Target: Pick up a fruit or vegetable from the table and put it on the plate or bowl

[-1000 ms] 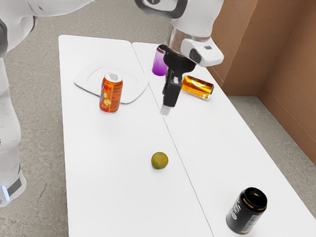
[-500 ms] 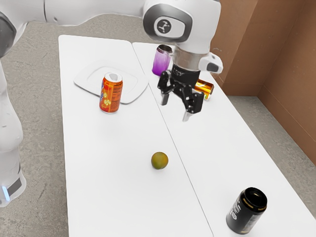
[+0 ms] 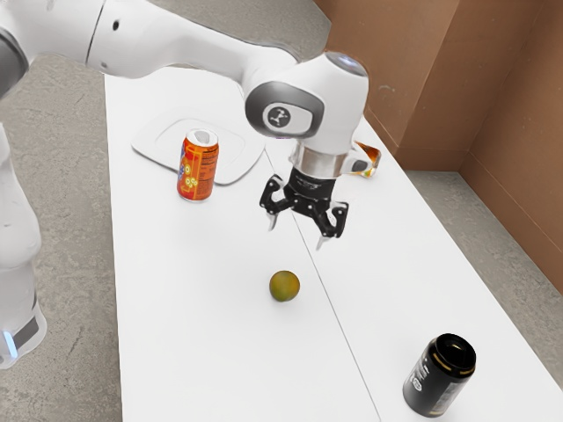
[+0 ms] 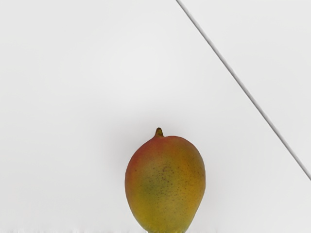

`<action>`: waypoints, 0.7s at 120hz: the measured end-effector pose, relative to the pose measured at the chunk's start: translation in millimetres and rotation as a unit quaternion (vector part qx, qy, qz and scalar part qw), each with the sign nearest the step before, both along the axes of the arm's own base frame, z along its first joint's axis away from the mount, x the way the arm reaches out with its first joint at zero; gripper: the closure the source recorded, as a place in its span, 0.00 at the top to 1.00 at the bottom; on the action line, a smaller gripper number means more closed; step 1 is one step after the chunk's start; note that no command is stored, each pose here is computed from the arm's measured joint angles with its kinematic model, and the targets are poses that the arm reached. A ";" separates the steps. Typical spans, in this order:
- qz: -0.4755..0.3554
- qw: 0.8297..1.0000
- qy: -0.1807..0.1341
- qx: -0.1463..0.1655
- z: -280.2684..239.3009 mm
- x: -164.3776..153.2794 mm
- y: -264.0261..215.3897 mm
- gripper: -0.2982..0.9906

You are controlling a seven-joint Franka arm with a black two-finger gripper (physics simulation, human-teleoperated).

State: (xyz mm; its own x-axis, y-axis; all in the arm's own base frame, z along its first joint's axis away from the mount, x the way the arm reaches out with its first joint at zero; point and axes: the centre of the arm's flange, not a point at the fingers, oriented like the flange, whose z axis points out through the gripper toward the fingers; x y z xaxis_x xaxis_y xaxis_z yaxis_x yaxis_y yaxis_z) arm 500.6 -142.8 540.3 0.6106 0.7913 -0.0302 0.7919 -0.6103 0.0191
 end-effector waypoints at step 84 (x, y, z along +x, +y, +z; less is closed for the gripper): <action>0.117 0.992 0.023 -0.035 -116.9 12.4 12.1 0.77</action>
State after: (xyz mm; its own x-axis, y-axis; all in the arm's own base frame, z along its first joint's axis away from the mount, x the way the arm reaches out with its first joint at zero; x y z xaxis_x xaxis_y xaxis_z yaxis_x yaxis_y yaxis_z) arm 513.0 -130.7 423.4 0.4079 0.9060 -0.1133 0.9124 -0.4090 0.0146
